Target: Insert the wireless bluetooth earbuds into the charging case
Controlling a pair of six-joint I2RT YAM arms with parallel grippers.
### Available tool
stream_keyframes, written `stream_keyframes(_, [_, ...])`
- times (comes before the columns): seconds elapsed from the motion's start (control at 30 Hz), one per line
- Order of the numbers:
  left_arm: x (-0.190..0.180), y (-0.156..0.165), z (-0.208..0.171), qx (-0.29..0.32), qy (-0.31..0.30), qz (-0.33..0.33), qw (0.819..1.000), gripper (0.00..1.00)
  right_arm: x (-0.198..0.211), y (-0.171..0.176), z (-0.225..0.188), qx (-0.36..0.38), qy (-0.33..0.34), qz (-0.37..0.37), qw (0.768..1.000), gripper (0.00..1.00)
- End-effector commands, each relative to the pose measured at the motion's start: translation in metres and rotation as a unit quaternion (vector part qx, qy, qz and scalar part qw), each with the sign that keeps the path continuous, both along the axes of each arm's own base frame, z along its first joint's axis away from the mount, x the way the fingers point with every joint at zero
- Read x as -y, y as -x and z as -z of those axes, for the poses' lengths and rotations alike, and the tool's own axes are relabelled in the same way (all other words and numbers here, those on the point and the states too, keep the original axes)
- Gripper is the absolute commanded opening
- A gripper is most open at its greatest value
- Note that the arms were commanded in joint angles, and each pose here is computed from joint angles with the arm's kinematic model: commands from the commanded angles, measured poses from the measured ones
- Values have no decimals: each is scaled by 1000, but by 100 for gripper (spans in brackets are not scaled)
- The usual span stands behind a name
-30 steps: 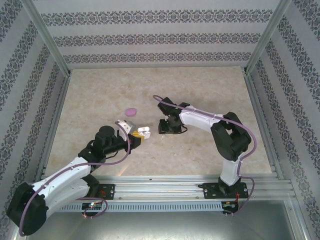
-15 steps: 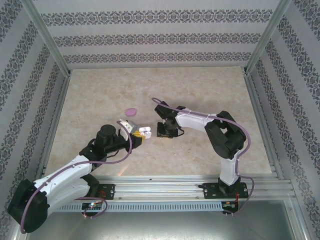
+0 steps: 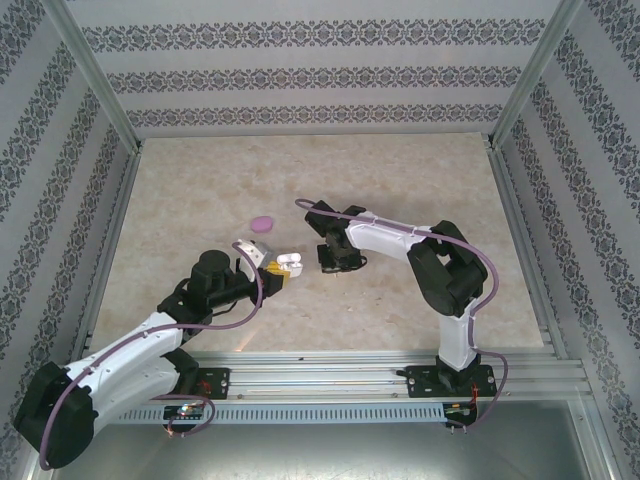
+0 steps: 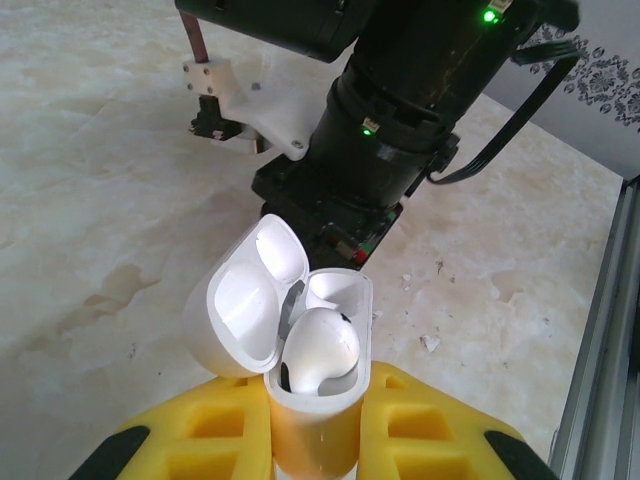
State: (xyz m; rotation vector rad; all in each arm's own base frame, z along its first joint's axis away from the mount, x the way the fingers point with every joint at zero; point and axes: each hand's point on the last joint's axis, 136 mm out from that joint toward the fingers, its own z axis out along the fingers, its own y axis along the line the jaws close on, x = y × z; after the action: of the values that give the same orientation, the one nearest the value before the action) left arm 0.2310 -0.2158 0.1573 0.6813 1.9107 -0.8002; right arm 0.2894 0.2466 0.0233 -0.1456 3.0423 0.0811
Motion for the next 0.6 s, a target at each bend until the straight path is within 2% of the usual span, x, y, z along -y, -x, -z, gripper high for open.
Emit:
stream_keyframes(0.0, [5,1,-9,24,6,14,1000,0,52,5,-13,-6,106,-31,994,12])
stream_keyframes(0.13, [4,3,-7,23,6,14,1000,0,87,11,-10,-29,175,-46,983,13])
stream_keyframes(0.27, [3,3,-7,23,7,12,1000,0,97,17,3,-59,211,-61,974,15])
stream_keyframes(0.4, [2,3,-8,24,4,11,1000,0,81,24,13,-75,196,-70,975,24])
stream_keyframes(0.57, [3,3,-9,24,3,12,1000,0,54,28,13,-74,140,-61,986,35])
